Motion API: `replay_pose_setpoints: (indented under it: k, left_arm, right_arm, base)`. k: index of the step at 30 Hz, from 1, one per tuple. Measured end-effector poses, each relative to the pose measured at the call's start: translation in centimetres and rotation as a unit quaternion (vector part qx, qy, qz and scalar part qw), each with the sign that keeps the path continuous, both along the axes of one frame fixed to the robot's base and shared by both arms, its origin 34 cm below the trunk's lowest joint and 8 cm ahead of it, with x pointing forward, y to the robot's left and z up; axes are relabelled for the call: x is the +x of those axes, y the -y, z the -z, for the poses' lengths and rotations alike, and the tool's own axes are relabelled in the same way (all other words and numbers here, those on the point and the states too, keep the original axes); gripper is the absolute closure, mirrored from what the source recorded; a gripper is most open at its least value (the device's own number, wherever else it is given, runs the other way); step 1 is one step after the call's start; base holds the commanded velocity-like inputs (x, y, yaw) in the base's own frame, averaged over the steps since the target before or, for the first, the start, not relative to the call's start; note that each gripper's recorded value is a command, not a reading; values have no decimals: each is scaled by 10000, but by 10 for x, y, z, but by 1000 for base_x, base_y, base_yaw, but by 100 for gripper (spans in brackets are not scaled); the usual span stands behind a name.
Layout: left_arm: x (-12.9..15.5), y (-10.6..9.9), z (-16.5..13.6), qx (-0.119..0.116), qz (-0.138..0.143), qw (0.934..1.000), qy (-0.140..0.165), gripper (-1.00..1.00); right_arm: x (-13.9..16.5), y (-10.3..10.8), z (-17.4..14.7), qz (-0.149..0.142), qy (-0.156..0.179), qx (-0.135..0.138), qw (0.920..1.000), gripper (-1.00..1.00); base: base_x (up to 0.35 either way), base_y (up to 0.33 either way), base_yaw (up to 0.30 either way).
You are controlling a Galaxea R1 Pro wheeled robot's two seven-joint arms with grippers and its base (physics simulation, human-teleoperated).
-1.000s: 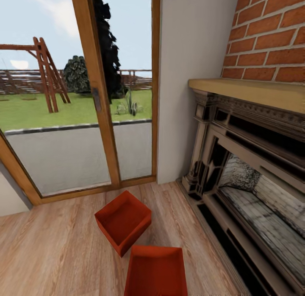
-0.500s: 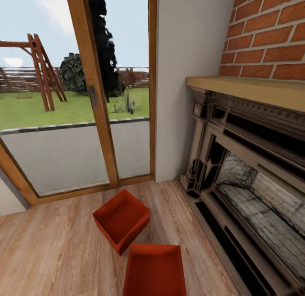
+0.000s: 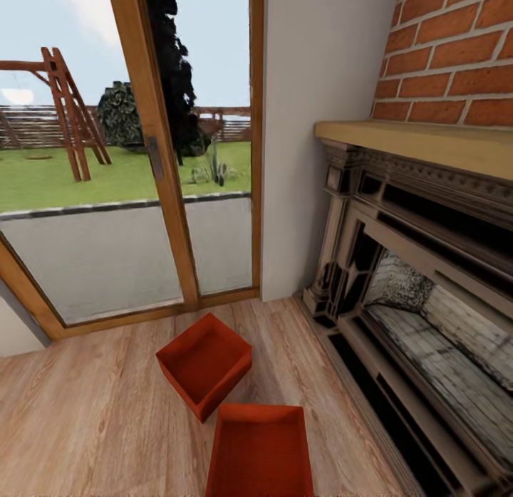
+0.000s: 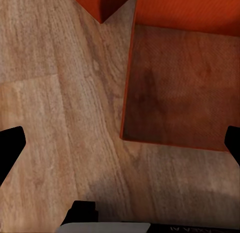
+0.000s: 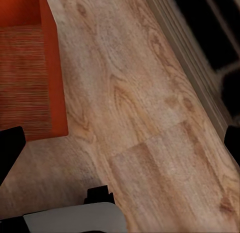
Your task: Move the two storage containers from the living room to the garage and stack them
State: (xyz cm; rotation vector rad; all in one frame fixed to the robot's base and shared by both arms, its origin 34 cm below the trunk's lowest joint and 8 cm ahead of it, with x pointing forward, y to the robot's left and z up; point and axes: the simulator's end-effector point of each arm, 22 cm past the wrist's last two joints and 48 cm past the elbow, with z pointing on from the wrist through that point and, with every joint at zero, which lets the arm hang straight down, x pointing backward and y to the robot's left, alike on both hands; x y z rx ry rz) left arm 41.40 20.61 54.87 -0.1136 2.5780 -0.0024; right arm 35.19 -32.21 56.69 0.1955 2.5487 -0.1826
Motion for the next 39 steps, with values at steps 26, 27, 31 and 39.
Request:
replay_pose_setpoints:
  k: [26,27,31,39]
  left_arm:
    - [-15,-3,12,20,-12,9998,-215,-100]
    - [-16,-2,12,16,-11,9998,-222,-100]
    - [-18,-1,14,9,-7,9997,-256,-100]
    - [-4,-3,11,19,5,9999,-111,-100]
  right_arm:
    - [-15,0,9,-2,-217,1,9998,-100]
    - [-15,0,9,-2,-227,1,9997,-100]
    - [-16,0,10,-21,-251,-4,9997,-100]
    - [23,3,0,-59,59,-44,10000,-100]
  base:
    - [0,0,0]
    - [0,0,0]
    - [0,0,0]
    - [0,0,0]
